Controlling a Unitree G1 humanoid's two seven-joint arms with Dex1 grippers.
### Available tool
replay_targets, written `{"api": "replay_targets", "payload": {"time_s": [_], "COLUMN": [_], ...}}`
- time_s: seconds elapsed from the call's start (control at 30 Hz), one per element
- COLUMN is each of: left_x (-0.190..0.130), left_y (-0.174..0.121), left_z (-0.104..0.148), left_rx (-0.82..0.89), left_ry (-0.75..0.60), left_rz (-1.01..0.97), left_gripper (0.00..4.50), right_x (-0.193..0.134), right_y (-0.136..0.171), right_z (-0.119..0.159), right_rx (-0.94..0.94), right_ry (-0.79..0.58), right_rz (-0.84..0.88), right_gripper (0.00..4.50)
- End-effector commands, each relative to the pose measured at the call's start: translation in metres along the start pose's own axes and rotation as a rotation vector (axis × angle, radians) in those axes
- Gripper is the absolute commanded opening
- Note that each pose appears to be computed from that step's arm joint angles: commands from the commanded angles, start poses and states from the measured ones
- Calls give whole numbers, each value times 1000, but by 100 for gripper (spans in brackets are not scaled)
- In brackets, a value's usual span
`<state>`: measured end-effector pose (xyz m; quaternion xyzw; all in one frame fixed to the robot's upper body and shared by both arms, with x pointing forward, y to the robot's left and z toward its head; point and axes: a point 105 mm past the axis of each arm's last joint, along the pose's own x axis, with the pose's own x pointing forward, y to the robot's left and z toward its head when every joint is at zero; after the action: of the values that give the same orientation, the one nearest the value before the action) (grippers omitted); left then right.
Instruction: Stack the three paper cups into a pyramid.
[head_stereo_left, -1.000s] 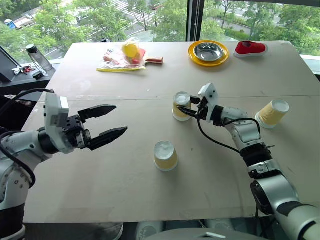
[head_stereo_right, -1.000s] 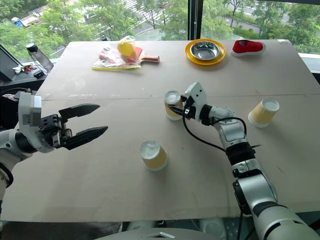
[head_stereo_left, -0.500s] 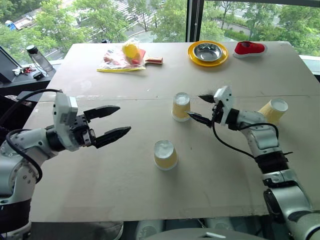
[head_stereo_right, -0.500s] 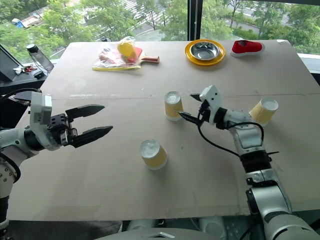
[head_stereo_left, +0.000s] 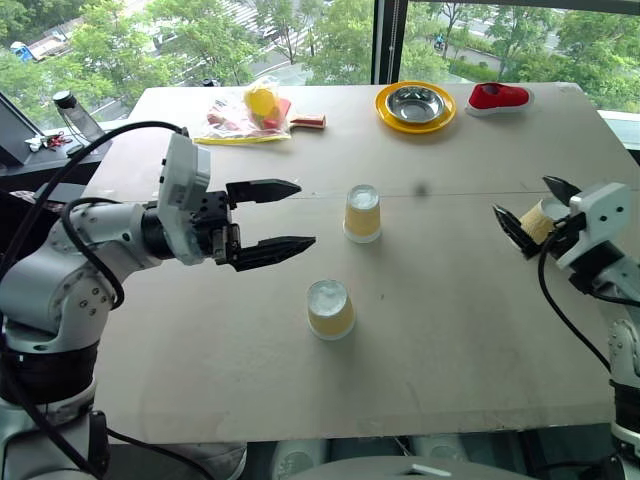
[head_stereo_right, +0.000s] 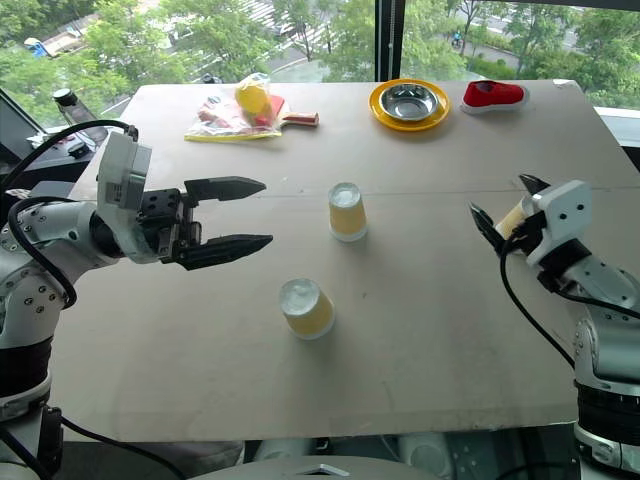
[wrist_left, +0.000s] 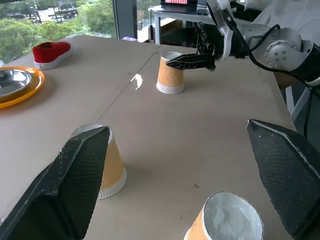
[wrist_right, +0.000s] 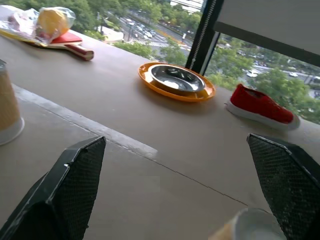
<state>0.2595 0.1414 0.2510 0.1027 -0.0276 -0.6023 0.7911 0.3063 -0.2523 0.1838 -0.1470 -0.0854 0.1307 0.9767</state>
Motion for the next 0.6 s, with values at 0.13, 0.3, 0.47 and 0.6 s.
{"api": "replay_targets", "payload": {"time_s": [0.13,0.3,0.47,0.6], "left_x": [6,9,10,10], "left_y": [6,3,-1,-4], "left_z": [8,10,14,17], "left_rx": [6,-6,-1,1], "left_ry": [26,26,23,23], "left_rz": [29,34,26,26], "left_gripper": [450,450,450,450], "right_x": [-7,-1,3,10], "right_y": [-18,-24,-39,-36], "right_z": [-11,-23,-33,-39], "right_rx": [54,116,209,256], "right_ry": [-11,3,-4,4], "right_rz": [-156,-220,-321,-287], "right_gripper": [448,448,448,448]}}
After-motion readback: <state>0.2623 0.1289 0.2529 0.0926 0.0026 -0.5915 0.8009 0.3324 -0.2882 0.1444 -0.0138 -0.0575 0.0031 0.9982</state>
